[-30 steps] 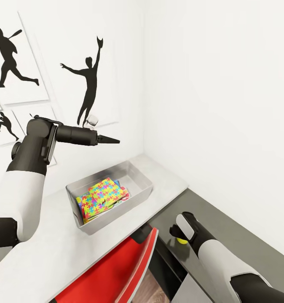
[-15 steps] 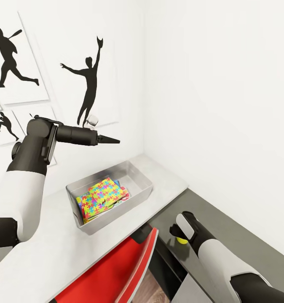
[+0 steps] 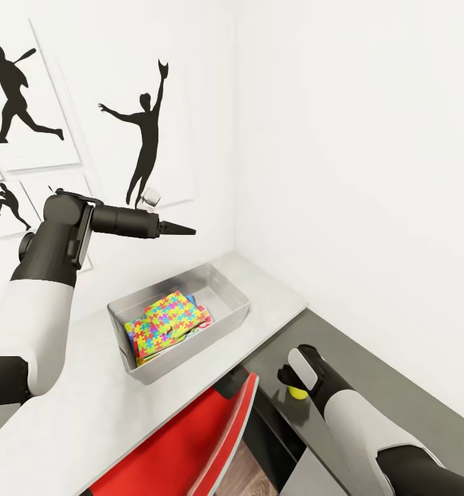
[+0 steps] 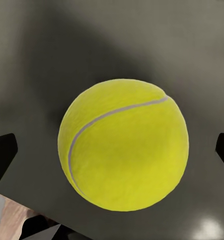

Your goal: Put all the toys in the child's room - the three board games (two on the bed and one on the table), the two jigsaw puzzles on the table, and the tennis ball on the table - inside the toy box on the table in the child's room.

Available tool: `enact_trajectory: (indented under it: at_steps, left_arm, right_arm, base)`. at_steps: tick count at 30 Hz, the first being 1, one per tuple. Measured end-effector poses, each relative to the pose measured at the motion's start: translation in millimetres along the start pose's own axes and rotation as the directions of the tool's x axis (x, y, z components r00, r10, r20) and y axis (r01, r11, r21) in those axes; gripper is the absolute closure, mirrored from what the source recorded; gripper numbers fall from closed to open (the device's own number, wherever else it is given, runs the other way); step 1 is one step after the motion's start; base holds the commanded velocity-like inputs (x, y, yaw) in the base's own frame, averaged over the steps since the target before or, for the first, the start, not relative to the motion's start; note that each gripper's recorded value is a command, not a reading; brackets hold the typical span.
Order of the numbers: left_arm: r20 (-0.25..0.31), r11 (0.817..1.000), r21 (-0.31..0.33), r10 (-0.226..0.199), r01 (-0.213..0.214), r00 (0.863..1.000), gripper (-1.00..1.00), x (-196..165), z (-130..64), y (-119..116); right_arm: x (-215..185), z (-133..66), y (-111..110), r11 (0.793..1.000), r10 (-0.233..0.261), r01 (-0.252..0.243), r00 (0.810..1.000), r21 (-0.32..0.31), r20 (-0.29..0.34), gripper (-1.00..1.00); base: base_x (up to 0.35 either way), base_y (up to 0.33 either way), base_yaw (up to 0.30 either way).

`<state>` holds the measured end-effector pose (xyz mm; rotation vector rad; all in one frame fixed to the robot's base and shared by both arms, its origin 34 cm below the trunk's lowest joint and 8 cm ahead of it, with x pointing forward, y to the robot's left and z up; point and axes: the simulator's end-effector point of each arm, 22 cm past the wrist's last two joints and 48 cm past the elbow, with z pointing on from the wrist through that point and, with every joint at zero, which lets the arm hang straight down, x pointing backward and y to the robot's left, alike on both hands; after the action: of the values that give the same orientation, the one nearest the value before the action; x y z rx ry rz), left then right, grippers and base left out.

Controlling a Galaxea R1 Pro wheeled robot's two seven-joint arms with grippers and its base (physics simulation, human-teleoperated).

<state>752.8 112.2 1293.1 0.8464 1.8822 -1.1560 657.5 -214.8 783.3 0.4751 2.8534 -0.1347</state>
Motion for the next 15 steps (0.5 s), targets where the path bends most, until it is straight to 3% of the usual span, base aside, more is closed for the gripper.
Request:
enact_trajectory:
  at_steps: [15]
  left_arm:
    - [-0.001,1.000,-0.001,0.000,0.000,1.000,-1.00,0.2,-0.2,0.3]
  right_arm:
    - [-6.6,0.1,-1.2,1.000,0.016,-0.016,0.999,0.002,0.029,1.00]
  base:
    - [0.000,0.000,0.000]
